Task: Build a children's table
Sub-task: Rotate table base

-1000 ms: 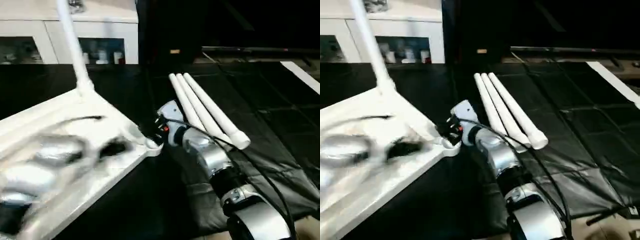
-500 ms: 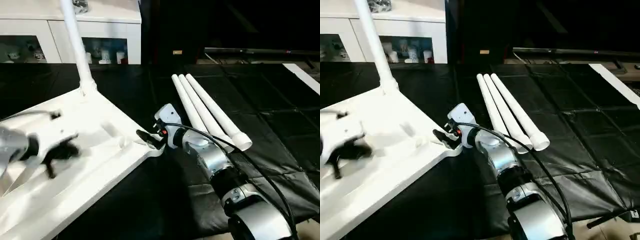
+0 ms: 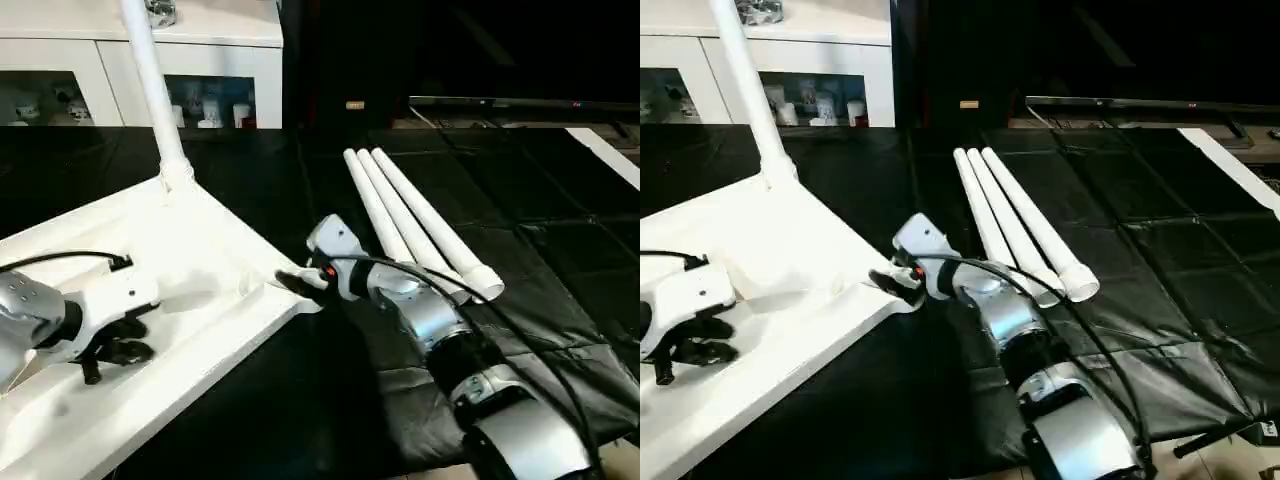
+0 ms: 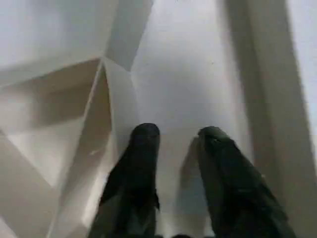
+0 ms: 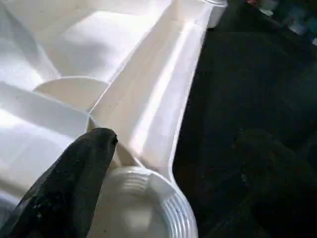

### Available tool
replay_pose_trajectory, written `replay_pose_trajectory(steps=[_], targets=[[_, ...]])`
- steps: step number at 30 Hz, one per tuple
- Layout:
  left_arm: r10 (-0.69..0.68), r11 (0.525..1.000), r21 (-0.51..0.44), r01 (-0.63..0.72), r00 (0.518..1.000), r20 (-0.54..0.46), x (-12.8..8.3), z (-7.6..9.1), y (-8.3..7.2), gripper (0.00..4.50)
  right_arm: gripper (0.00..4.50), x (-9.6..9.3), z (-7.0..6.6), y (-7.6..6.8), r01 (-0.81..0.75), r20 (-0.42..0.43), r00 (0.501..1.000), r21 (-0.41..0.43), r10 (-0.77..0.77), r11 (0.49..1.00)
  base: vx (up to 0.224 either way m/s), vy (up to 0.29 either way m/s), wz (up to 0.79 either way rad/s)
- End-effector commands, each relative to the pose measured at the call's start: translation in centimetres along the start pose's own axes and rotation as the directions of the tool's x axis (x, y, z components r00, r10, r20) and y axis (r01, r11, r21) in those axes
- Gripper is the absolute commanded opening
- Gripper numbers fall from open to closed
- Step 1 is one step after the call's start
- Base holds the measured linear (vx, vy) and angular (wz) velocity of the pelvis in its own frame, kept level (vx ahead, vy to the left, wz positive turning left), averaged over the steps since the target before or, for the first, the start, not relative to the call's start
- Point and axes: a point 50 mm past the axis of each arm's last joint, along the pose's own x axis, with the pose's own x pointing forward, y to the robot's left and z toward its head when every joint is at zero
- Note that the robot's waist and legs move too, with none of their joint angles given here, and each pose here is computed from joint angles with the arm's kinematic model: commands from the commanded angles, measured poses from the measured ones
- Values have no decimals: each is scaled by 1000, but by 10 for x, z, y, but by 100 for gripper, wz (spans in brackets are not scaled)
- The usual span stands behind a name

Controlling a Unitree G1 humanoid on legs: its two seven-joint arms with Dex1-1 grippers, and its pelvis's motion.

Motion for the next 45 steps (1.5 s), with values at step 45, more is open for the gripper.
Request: replay_pose_trajectory(steps=[45], targets=[[230, 971, -70, -229, 809, 541, -17, 66, 37, 0, 437, -56, 16, -59, 275, 19, 958, 221, -286, 936, 0, 0, 0]])
